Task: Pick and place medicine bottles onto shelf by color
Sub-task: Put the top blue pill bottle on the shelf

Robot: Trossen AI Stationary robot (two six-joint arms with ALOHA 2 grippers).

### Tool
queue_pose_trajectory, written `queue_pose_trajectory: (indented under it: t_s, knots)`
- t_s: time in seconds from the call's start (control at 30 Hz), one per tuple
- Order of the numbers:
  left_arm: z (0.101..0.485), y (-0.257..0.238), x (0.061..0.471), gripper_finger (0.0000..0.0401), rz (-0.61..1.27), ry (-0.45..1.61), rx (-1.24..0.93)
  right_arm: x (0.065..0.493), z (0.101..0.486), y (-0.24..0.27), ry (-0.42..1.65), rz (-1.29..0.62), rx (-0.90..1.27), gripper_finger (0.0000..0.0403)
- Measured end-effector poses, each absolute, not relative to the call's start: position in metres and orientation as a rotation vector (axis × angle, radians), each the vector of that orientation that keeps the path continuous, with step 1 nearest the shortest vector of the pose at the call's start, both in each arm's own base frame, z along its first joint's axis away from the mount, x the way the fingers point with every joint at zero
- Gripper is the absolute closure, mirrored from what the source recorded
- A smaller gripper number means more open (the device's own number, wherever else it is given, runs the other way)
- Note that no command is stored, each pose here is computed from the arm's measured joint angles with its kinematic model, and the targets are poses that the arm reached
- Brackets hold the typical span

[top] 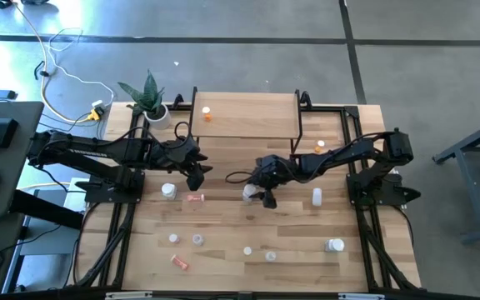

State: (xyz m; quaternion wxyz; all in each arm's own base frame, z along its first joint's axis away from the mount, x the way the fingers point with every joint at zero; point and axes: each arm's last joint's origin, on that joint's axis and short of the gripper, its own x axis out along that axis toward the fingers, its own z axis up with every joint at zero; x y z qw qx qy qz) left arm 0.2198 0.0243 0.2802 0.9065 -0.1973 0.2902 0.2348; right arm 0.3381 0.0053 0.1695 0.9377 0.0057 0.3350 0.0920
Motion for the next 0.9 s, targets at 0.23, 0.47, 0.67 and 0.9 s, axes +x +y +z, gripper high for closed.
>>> queue_pose_trajectory:
  t_s: [0.23, 0.47, 0.67, 0.9]
  knots:
    - [0.2802, 0.0243, 0.2198, 0.0201, 0.485, 0.599, -0.407, 0.3398, 0.1677, 0.0054, 0.676, 0.194, 0.004, 0.0151]
    - [0.2787, 0.0242, 0.2185, 0.0201, 0.489, 0.621, -0.404, 0.3409, 0.1641, 0.0056, 0.68, 0.202, 0.007, 0.0157]
    - [0.2777, 0.0242, 0.2176, 0.0201, 0.492, 0.635, -0.402, 0.3406, 0.1639, 0.0057, 0.687, 0.193, 0.038, 0.0218]
    - [0.2776, 0.0242, 0.2176, 0.0201, 0.493, 0.636, -0.402, 0.3405, 0.1645, 0.0048, 0.691, 0.167, 0.059, 0.0244]
